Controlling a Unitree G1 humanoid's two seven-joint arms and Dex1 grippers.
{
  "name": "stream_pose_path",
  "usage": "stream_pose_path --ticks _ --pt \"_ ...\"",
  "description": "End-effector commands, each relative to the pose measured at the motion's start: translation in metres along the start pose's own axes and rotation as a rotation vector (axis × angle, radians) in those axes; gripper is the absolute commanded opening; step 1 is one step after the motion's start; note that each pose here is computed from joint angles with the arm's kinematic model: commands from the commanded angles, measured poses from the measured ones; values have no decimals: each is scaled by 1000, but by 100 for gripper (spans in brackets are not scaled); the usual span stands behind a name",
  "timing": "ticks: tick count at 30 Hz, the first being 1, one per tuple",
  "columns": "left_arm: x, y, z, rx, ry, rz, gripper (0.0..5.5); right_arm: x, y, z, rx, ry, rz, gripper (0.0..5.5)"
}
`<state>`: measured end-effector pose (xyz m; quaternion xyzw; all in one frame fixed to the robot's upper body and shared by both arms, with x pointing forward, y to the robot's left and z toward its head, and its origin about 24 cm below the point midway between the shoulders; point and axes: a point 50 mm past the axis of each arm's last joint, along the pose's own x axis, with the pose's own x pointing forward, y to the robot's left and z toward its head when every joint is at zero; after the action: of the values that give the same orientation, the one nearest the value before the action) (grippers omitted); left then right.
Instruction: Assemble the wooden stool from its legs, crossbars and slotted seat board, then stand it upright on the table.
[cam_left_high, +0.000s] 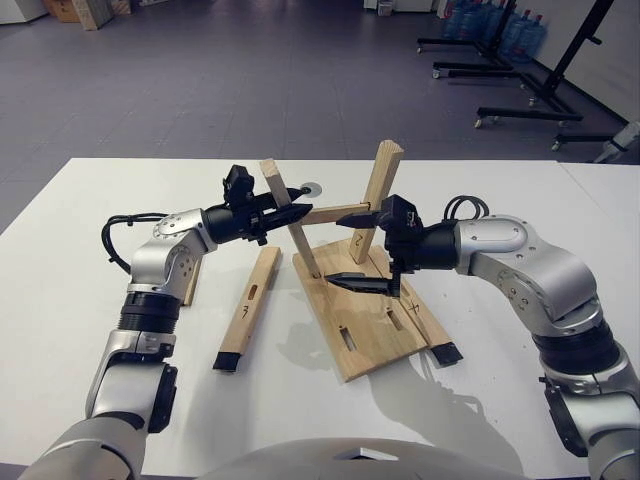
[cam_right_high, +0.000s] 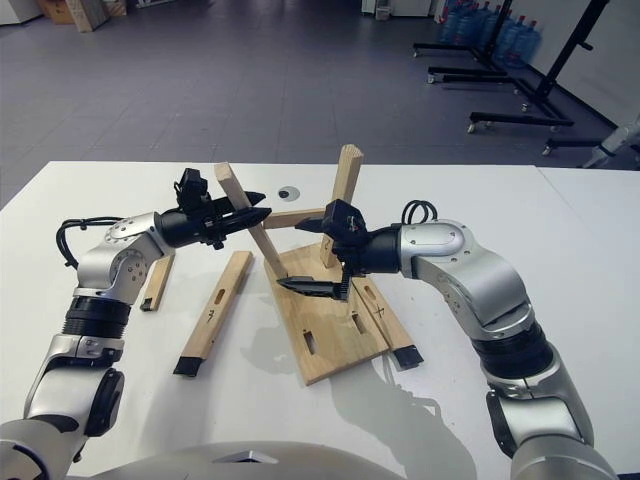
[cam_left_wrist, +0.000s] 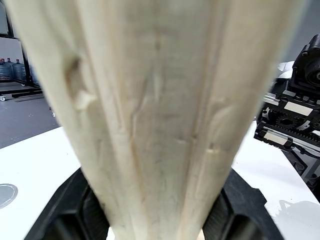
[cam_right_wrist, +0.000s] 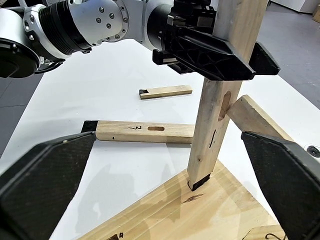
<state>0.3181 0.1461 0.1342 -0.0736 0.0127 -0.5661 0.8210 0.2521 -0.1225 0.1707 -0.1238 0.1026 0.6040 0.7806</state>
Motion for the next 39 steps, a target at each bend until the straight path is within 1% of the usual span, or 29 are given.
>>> stream_pose_path --ticks 1,12,21,31,39 --pt "-1 5 19 31 -12 15 204 -1 -1 5 -15 -5 -11 536" --pt "-2 6 21 14 -22 16 204 0 0 4 -16 -8 -13 536" --pt "-2 5 16 -44 -30 -7 204 1 -1 5 -17 -10 -15 536" --pt "4 2 9 3 48 -12 204 1 -1 5 -17 -12 -17 536" --pt "2 2 7 10 59 -11 204 1 -3 7 -16 -18 -19 536"
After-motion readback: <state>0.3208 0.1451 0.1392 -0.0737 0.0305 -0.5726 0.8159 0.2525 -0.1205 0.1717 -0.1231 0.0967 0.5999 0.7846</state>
